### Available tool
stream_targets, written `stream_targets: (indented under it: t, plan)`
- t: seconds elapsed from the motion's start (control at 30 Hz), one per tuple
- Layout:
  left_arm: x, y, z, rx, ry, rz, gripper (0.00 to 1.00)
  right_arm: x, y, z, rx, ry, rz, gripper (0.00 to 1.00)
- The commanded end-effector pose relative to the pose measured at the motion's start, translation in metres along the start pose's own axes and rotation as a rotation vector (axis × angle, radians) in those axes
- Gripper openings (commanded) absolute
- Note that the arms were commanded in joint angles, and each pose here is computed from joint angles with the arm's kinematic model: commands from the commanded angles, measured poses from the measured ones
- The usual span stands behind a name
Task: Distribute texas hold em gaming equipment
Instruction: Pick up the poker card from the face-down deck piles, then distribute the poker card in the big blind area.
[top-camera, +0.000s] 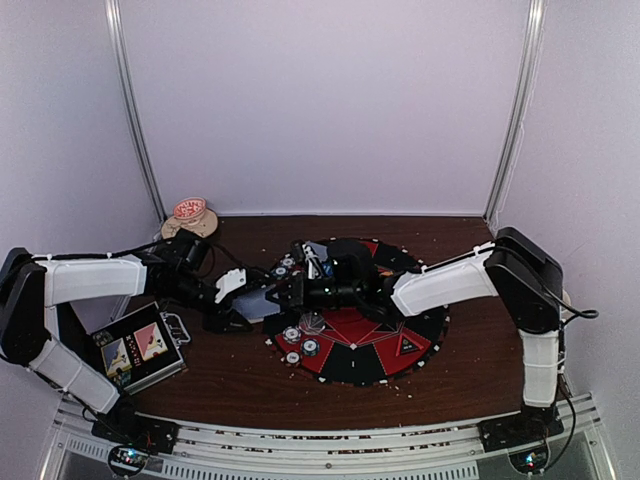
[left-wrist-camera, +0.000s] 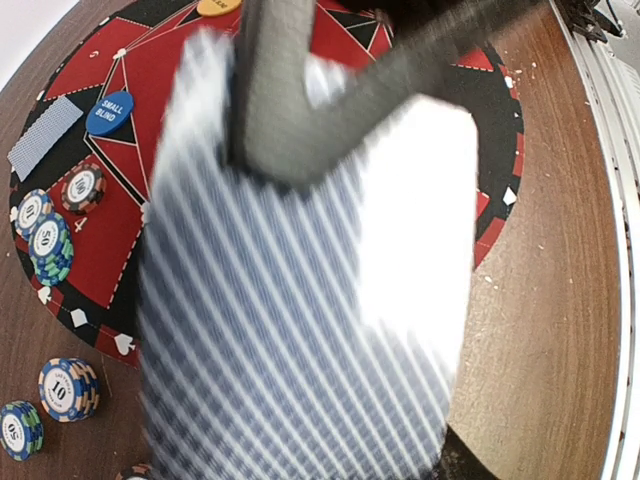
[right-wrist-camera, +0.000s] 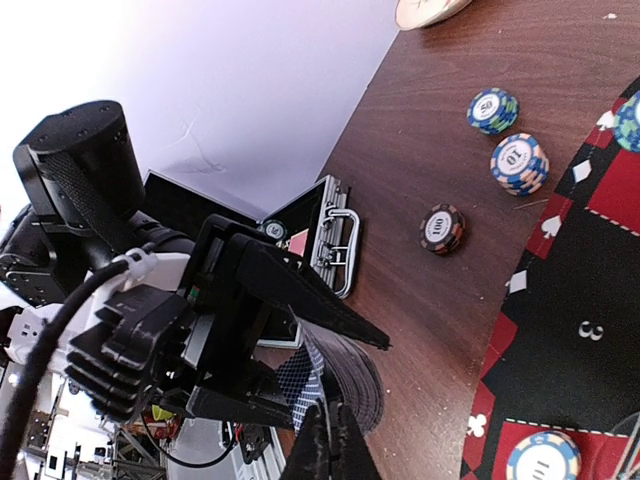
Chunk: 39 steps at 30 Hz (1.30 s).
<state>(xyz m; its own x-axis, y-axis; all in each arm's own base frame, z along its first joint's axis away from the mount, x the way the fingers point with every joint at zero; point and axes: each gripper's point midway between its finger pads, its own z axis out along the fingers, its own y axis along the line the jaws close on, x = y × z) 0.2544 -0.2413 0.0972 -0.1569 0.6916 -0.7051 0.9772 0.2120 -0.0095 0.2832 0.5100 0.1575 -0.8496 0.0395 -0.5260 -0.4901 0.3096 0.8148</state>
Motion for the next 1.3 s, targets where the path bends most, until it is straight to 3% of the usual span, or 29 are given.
stream_targets:
  t: [0.0, 0.33, 0.63, 0.83, 1.27]
  plan:
    - [-0.002, 0.002, 0.001, -0.001, -0.014, 0.016, 0.45, -0.031, 0.005, -0.032, 0.022, -0.085, -0.033, 0.0]
    - [-0.003, 0.002, 0.0, -0.002, -0.018, 0.02, 0.45, -0.089, -0.038, -0.121, 0.151, -0.256, -0.002, 0.0]
    - [-0.004, 0.002, -0.001, -0.003, -0.02, 0.018, 0.45, -0.153, -0.135, -0.199, 0.438, -0.4, 0.059, 0.0]
    - [-0.003, 0.002, 0.0, 0.0, -0.017, 0.018, 0.45, -0.18, -0.189, -0.215, 0.504, -0.387, 0.122, 0.0]
    - [-0.001, 0.002, 0.001, 0.002, -0.012, 0.016, 0.45, -0.185, -0.266, -0.226, 0.584, -0.341, 0.213, 0.0]
